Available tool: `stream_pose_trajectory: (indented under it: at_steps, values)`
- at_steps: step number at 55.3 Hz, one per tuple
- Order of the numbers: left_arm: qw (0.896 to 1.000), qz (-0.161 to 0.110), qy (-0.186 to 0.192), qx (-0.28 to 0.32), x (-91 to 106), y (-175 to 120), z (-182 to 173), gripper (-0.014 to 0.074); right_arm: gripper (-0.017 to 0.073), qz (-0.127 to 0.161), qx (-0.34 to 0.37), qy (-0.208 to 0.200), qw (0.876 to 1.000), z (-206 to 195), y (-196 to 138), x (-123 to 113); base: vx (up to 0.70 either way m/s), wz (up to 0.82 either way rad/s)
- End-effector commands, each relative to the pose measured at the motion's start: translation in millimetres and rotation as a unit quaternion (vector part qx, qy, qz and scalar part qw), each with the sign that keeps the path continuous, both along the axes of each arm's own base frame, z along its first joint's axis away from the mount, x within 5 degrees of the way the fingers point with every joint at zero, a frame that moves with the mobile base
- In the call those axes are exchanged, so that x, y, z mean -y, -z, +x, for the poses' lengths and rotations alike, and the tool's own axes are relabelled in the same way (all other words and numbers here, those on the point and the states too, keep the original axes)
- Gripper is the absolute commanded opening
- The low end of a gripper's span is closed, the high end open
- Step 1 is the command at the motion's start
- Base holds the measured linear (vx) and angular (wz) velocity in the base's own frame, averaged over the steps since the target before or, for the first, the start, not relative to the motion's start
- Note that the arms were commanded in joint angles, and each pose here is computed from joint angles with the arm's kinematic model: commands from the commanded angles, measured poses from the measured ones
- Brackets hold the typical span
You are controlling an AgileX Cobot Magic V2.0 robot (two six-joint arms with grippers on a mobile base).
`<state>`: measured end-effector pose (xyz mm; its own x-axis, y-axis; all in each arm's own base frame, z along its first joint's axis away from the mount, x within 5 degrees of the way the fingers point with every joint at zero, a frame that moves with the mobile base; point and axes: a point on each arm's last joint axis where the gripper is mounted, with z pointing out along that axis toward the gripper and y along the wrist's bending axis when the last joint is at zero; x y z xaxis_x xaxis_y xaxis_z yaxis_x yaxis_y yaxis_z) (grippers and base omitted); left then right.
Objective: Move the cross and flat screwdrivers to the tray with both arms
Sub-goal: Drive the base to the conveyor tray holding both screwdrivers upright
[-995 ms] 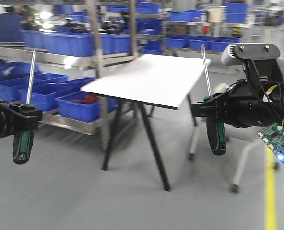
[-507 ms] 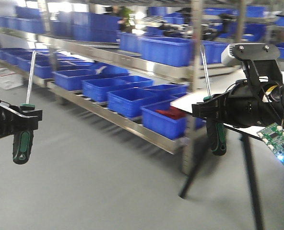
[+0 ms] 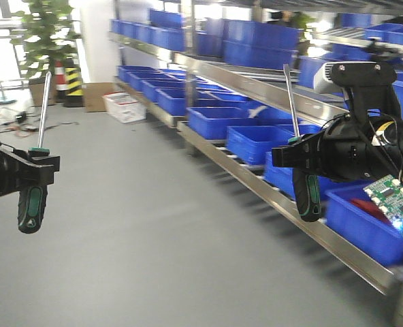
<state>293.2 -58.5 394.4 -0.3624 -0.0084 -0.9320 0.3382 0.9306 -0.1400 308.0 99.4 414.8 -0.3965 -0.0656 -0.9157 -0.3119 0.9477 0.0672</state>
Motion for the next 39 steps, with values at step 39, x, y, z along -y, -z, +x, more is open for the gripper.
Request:
stream_pose_trajectory:
  at_steps: [39]
  values:
    - [0.998,-0.024,-0.019,0.054,-2.5,-24.7,-6.6,0.0003,-0.0008,0.021,0.072,0.004,0.997,-8.7,-29.9,4.1,0.64,0.49]
